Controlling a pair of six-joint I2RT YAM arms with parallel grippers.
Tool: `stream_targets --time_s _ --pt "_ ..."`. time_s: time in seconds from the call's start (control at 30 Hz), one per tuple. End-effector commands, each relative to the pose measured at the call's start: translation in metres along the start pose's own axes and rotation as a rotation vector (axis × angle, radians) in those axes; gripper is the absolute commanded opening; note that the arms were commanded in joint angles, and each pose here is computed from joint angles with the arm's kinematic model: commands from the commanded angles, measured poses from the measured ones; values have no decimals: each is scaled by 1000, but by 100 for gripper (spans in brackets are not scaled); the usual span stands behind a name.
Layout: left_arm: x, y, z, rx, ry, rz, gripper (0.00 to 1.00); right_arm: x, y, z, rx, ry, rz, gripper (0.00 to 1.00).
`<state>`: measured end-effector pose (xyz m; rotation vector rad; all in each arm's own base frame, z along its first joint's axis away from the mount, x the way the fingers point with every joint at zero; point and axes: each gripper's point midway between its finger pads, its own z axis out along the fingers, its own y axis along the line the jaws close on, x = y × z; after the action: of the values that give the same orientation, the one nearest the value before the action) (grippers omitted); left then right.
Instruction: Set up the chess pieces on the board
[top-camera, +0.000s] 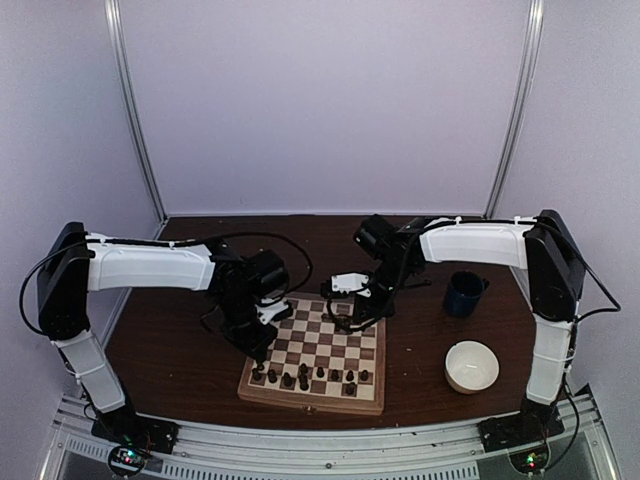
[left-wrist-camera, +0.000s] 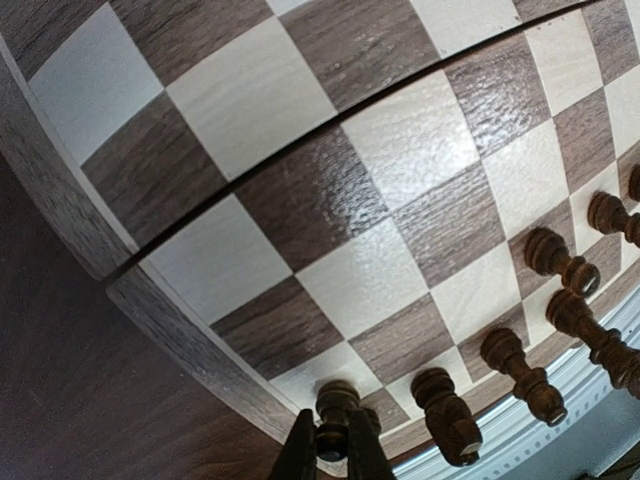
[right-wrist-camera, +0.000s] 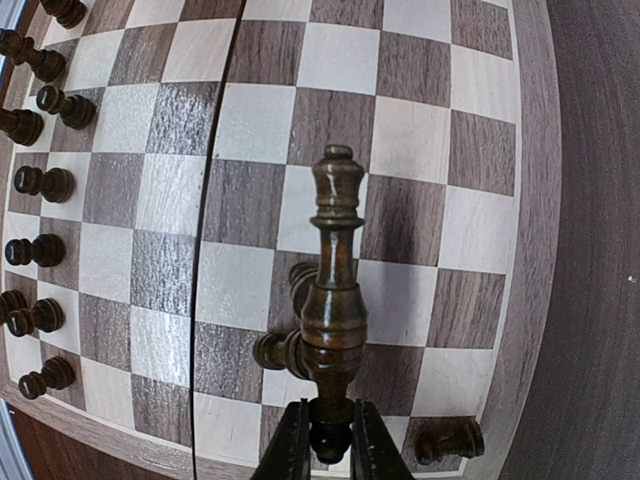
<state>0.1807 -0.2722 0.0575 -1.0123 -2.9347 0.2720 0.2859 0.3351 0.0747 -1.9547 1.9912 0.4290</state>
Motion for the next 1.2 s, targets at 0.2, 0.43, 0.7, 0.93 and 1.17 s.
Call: stream_targets --time_s 0.2,0.43,0.7,0.93,1.17 --pt "-9 -2 1 -7 -29 4 13 -2 -1 0 -12 0 8 11" --pt "-11 -9 0 32 -42 0 21 -1 -1 1 -12 2 9 11" --pt "-27 -3 -31 -17 -172 -8 28 -2 0 -1 -11 -3 9 11" --pt "-91 -16 -98 266 -639 -165 40 -8 0 -6 -8 -34 16 11" --pt "-126 -25 -95 489 -786 -362 43 -11 1 -10 -12 -63 27 10"
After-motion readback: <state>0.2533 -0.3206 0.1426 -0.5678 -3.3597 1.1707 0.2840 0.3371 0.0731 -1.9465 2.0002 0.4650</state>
